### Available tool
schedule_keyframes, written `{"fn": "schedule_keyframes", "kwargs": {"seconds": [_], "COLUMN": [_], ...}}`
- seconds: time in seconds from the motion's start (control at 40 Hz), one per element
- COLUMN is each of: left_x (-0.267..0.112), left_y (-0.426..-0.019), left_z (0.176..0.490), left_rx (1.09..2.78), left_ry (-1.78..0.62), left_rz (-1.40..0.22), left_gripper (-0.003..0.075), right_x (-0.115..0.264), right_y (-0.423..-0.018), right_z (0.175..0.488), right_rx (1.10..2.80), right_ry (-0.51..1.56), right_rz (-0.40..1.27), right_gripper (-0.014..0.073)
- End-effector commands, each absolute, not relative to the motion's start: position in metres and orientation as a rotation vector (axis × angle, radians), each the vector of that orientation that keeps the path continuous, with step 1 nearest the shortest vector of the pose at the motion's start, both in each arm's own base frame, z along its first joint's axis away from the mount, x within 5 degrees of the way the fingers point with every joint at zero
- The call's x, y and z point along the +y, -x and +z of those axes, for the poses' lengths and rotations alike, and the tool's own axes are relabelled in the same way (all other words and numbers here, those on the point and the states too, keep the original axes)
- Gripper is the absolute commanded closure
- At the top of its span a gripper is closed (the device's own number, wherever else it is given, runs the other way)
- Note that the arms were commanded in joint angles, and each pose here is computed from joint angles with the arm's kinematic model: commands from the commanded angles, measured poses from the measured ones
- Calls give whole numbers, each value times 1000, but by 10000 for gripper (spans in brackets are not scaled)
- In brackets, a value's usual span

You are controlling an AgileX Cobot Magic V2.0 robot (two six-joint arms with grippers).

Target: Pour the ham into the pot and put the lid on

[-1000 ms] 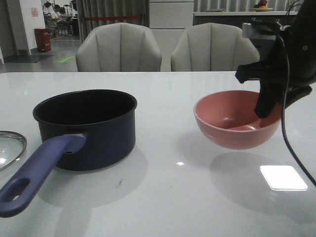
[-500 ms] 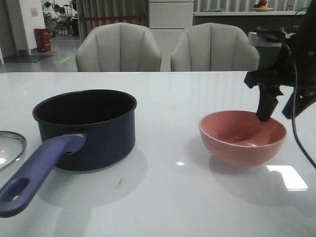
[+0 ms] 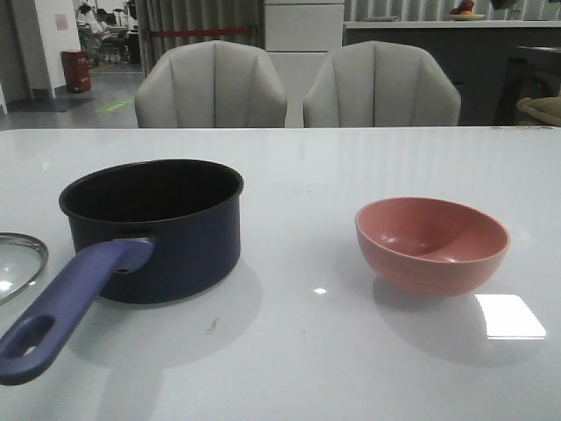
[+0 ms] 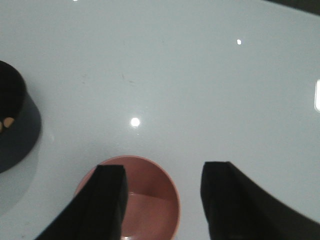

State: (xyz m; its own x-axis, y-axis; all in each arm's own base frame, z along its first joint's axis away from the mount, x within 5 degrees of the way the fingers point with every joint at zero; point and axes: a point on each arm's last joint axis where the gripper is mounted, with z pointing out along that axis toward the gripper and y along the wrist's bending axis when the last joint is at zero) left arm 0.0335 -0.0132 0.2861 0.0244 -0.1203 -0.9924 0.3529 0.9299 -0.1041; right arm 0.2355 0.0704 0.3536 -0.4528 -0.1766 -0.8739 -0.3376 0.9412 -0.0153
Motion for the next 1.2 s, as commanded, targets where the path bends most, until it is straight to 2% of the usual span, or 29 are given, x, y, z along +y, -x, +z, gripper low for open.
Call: {"fn": "schedule_keyframes", "kwargs": {"seconds": [0.0,0.12,0.38,0.5,0.7,0.78,0.9,0.97,1.18], "left_x": [-13,-13,-13,-13,-13,-13,-13,-13,-13], "left_y": [-32,-32,-32,-32,-31,-31,-32,-32,-33], "left_z": [301,301,301,301,302,302,301,301,307], "left_rx": [1409,1409,1409,1404,1399,1402,1409,1412,1521], "left_ry": [-176,-176,-176,-175,-174,-173,-174,-175,-203], "left_rz": [-392,-392,-392,-392,-393,-396,-395,-395,-366], "left_gripper": [95,95,95,95,95,95,95,95,92], "right_x": [67,59,36,30,28,28,28,28,28], "right_y": [-203,-167,-105,-89,-83,-84,-84,-84,-84], "right_z": [372,363,320,302,276,273,273,273,273], "right_rx": [1831,1726,1585,1523,1564,1572,1573,1573,1573], "right_ry": [339,293,214,194,199,200,201,201,201], "right_rz": [228,281,315,312,307,306,306,306,306], "right_gripper": [141,141,141,141,146,207,479,433,431]}}
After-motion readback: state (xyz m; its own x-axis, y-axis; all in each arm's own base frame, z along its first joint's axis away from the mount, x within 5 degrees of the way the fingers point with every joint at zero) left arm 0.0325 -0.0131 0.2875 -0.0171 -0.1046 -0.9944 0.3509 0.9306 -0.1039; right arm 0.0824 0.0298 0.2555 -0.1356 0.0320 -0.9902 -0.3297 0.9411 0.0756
